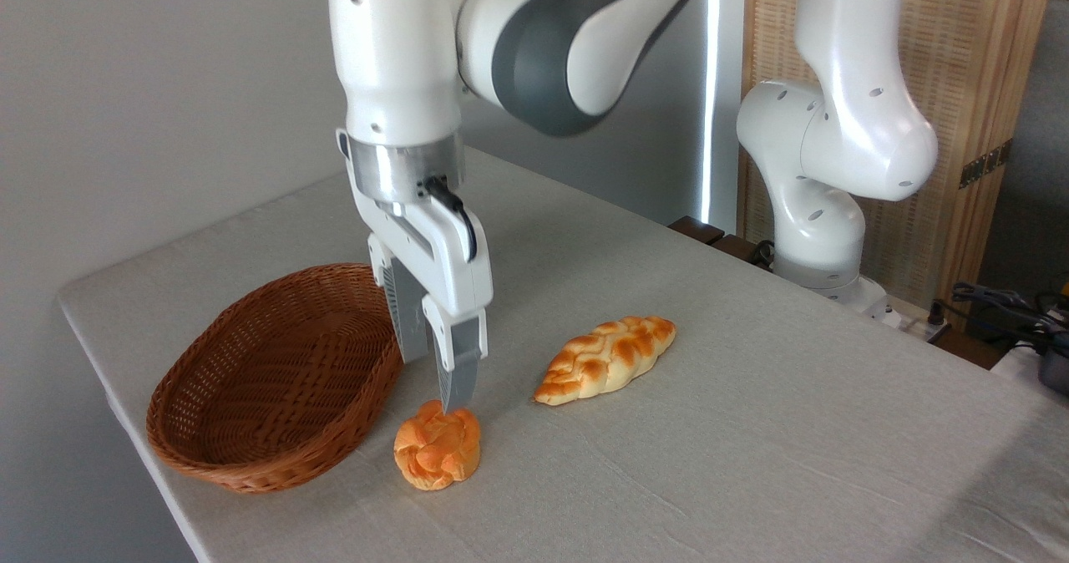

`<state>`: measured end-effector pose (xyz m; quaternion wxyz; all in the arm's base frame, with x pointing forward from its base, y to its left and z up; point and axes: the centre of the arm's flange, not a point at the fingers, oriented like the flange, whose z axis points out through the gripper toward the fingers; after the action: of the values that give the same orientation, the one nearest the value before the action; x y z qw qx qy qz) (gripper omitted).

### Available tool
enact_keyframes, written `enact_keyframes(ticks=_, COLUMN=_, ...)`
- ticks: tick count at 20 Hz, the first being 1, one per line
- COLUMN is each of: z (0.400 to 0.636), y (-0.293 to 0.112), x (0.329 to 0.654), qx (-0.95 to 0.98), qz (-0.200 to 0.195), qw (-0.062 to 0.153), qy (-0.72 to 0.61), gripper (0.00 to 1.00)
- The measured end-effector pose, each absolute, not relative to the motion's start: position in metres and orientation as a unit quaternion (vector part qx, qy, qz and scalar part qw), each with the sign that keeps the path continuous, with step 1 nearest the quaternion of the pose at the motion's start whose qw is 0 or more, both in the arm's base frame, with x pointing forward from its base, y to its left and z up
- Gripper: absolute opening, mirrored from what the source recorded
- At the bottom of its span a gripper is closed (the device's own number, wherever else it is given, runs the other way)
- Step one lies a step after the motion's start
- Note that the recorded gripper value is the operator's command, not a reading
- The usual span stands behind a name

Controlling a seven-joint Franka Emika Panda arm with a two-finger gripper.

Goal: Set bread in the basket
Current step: 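Lower the open gripper down onto the round orange bun, then close the gripper fingers around the round orange bun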

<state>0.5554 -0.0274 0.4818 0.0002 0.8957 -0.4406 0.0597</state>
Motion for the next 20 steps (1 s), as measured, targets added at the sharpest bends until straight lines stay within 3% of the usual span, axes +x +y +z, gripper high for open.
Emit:
enact_keyframes(ticks=3, z=0.459, y=-0.015, x=0.552, qx=0.893, qz=0.064, qw=-0.005, qy=-0.444, gripper=1.0)
enact_keyframes(ticks=12, z=0.422, y=-0.006, x=0.555, qx=0.888, qz=0.063, qw=-0.008, qy=-0.456, gripper=1.0)
enact_keyframes(ticks=13, z=0.421, y=-0.007, x=0.556, qx=0.887, qz=0.063, qw=-0.008, qy=-0.457, gripper=0.95)
enact_keyframes(ticks=14, z=0.419, y=-0.008, x=0.556, qx=0.887, qz=0.062, qw=-0.008, qy=-0.457, gripper=0.78)
enact_keyframes(ticks=16, z=0.418, y=-0.009, x=0.556, qx=0.886, qz=0.06, qw=-0.007, qy=-0.459, gripper=0.56)
enact_keyframes(ticks=19, z=0.414, y=-0.013, x=0.557, qx=0.885, qz=0.057, qw=-0.005, qy=-0.462, gripper=0.42)
enact_keyframes(ticks=20, z=0.412, y=-0.014, x=0.557, qx=0.885, qz=0.056, qw=-0.004, qy=-0.462, gripper=0.31)
